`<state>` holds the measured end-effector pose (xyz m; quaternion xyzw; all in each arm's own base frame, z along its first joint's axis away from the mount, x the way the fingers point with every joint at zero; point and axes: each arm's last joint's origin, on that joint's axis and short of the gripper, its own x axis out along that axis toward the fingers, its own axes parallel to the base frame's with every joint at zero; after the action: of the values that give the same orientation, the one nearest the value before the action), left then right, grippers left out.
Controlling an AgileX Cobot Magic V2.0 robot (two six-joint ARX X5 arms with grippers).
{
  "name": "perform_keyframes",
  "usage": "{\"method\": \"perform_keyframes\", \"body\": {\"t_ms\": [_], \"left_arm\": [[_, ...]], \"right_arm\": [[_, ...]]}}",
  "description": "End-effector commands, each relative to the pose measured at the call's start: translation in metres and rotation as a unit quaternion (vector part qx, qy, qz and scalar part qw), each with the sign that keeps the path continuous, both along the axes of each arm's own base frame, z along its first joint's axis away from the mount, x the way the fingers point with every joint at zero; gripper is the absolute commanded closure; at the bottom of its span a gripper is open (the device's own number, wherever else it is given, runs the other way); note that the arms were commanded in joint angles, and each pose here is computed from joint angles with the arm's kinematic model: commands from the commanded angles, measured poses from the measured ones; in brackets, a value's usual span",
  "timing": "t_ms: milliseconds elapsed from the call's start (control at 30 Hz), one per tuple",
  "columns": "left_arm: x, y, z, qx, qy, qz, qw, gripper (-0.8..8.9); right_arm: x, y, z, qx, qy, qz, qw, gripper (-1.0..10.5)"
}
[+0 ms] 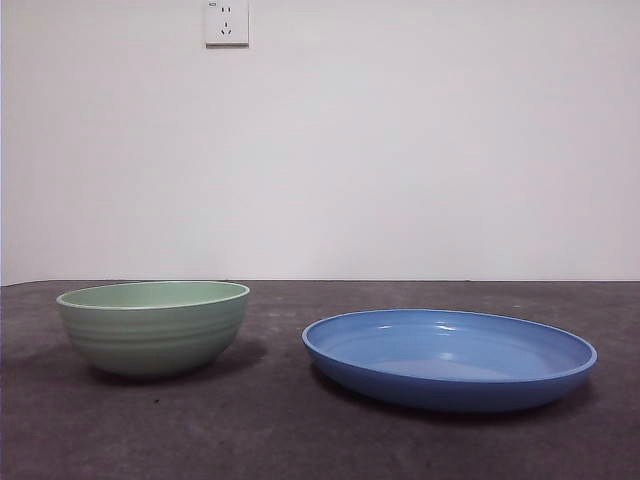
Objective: Place the green bowl on the blue plate
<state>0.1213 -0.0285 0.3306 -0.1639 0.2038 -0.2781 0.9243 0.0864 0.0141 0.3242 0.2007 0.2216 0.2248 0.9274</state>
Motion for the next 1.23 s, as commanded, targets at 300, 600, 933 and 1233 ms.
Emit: {"method": "perform_keyframes", "body": {"t_ms": [300,600,933,1233], "left_arm": [[0.036,-0.020,0.002,0.070,0.071,-0.101,0.990,7.95],[0.046,-0.023,0.000,0.078,0.068,-0.107,0.989,7.81],[0.048,-0.023,0.001,0.084,0.051,-0.109,0.989,3.71],[0.048,-0.023,0.002,0.081,0.046,-0.107,0.990,2.74]], "right_arm": [[0.033,0.002,-0.005,-0.030,0.031,0.061,0.997,9.3],[0.044,0.003,-0.010,-0.020,0.054,0.082,0.995,9.3],[0.044,0.003,-0.011,-0.020,0.055,0.082,0.995,5.4],[0.042,0.003,-0.013,-0.015,0.071,0.080,0.994,3.0]]}}
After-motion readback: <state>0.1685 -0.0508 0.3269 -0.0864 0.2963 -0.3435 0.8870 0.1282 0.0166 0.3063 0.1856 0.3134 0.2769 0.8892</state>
